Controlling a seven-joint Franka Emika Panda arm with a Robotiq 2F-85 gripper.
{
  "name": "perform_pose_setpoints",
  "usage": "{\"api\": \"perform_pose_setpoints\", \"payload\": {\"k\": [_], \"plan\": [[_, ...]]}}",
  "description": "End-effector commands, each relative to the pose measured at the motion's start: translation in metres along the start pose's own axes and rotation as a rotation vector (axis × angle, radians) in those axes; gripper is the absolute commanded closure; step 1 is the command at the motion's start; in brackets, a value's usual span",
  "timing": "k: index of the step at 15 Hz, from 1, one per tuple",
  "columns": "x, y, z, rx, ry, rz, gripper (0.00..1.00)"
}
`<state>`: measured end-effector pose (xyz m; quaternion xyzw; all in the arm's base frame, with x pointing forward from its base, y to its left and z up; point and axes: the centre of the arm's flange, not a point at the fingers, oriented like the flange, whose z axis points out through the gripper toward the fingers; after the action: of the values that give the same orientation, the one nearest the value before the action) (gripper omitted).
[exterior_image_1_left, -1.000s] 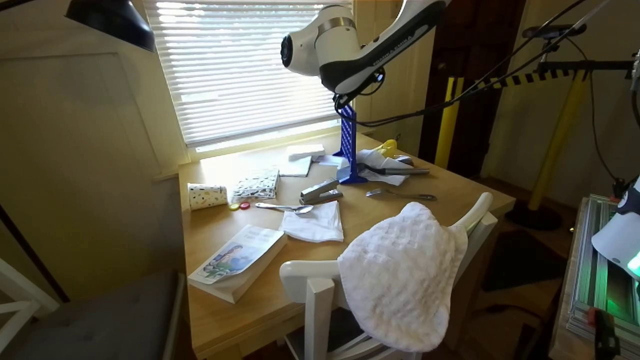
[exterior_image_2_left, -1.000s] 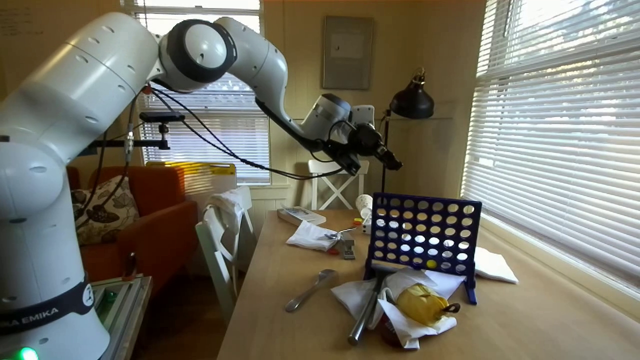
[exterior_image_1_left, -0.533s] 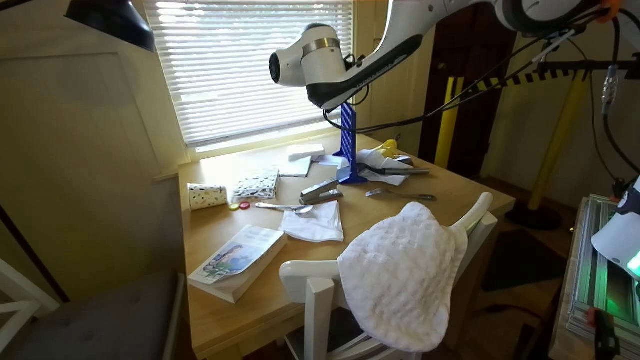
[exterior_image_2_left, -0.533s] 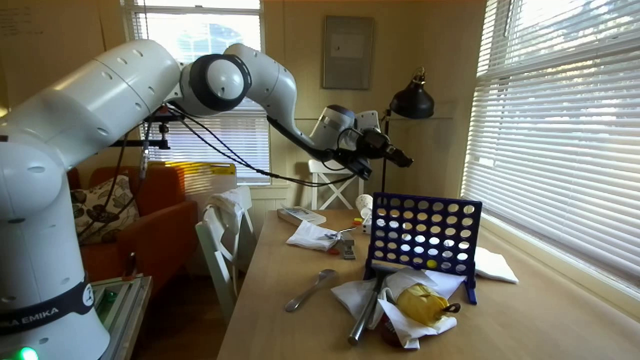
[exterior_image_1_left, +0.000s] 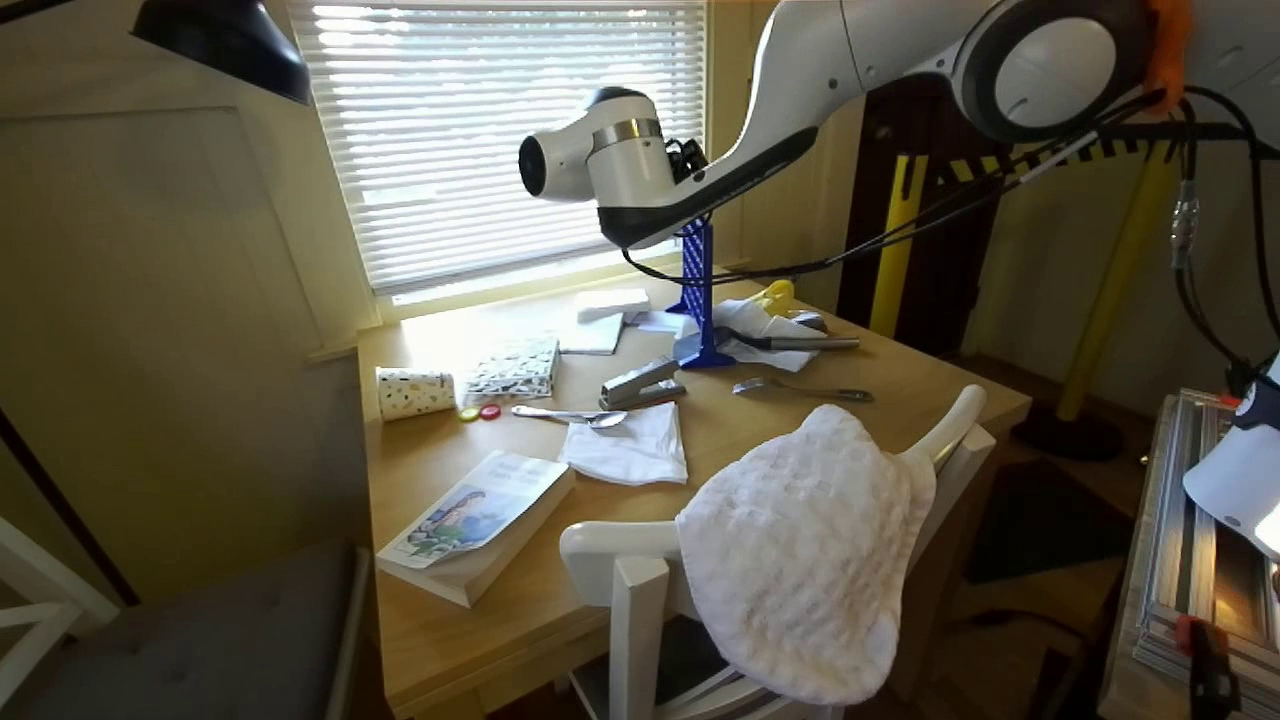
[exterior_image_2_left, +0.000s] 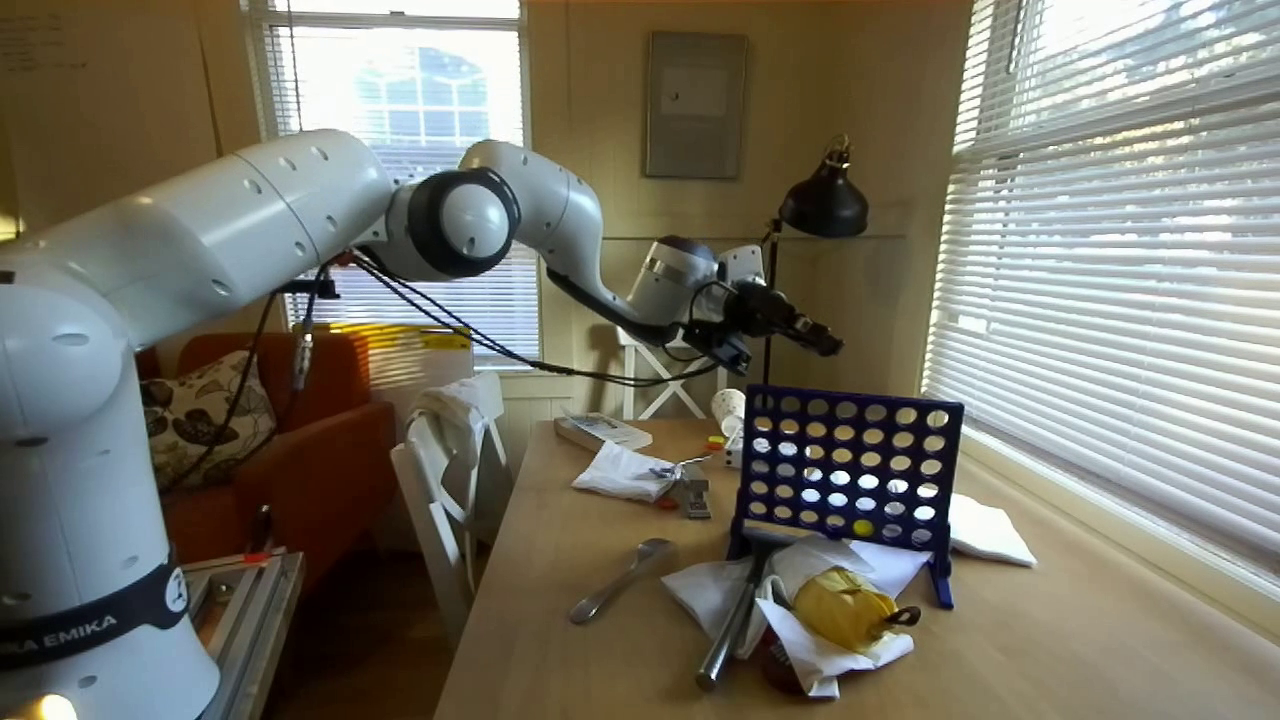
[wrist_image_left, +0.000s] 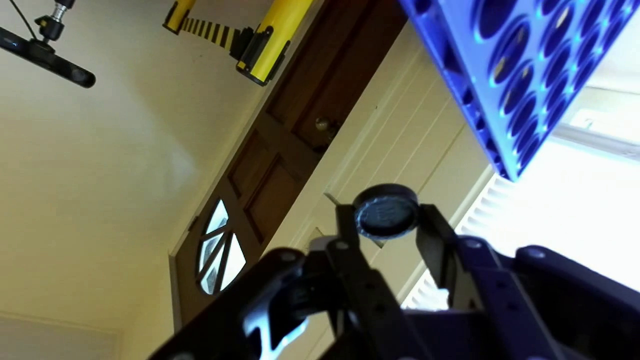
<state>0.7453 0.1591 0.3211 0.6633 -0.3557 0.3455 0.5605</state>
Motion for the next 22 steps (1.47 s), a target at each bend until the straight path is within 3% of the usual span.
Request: {"api": "perform_pose_setpoints", "payload": {"k": [1,5,6,8,13,14,20,22], "plan": [[0.005,-0.032,-0.017,-0.068,0.039,0.014,0.9],[0.0,-0.016,-0.01,-0.28,0.061,0.058,0.9],[-0.014,0.009,0.001,-0.198,0.021,0.039,0.65],[-0.015,0.012,0.002,-0.242,0.028,0.051,0.65],[-0.016,0.012,0.002,-0.252,0.031,0.058,0.65],[-0.016,0.012,0.002,-0.252,0.031,0.058,0.9],[-0.024,-0.001,-0.006,-0.386,0.009,0.074,0.9],[-0.027,-0.004,-0.01,-0.373,0.022,0.074,0.9]]}}
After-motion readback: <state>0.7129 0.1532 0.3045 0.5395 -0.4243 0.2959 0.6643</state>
